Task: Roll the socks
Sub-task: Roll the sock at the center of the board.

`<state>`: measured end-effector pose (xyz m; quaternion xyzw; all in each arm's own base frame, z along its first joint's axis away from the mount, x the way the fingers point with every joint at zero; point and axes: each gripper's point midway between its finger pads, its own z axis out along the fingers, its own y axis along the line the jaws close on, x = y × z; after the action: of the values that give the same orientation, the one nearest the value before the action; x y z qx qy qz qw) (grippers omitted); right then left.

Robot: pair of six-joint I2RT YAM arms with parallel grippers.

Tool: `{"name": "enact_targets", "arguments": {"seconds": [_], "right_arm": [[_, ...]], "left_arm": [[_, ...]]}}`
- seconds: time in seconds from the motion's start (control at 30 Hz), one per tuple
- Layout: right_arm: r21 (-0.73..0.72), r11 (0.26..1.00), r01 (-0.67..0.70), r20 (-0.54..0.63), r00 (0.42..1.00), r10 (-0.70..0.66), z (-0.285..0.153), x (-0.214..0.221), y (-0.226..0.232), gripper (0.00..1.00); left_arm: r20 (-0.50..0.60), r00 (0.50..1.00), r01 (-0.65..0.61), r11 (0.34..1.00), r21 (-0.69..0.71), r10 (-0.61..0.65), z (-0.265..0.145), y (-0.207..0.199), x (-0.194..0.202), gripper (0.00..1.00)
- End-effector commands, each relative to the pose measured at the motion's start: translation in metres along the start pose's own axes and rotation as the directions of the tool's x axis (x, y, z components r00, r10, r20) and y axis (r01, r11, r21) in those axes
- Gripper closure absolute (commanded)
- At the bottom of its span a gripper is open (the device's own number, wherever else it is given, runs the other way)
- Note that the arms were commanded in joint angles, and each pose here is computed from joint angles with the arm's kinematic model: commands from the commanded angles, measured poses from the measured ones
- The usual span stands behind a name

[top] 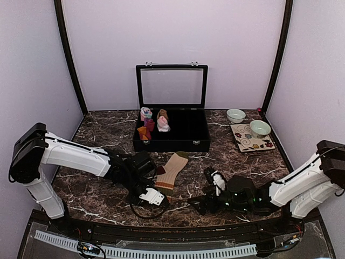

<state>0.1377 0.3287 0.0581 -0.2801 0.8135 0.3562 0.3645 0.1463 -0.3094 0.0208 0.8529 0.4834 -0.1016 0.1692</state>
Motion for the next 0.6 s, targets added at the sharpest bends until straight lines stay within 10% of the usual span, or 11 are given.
{"name": "enact_targets", "arguments": {"seconds": [0.0, 0.2, 0.57], "right_arm": [[0.162, 0.968, -0.189, 0.191, 0.969, 0.157, -0.017, -0.017, -0.042, 0.01], [0.094, 0.983, 0.157, 0.148, 0.974, -0.17, -0.005, -0.011, 0.002, 0.01], [0.021, 0.792, 0.61, 0.135, 0.783, -0.607, 0.003, 0.012, 0.087, 0.1]], "left_arm": [[0.004, 0.996, 0.092, 0.986, 0.143, -0.093, 0.0, -0.013, 0.002, 1.0], [0.032, 0.98, 0.182, 0.956, 0.229, -0.194, -0.003, -0.008, 0.0, 1.0], [0.013, 0.915, 0.336, 0.779, 0.53, -0.403, -0.008, -0.003, -0.006, 1.0]]}}
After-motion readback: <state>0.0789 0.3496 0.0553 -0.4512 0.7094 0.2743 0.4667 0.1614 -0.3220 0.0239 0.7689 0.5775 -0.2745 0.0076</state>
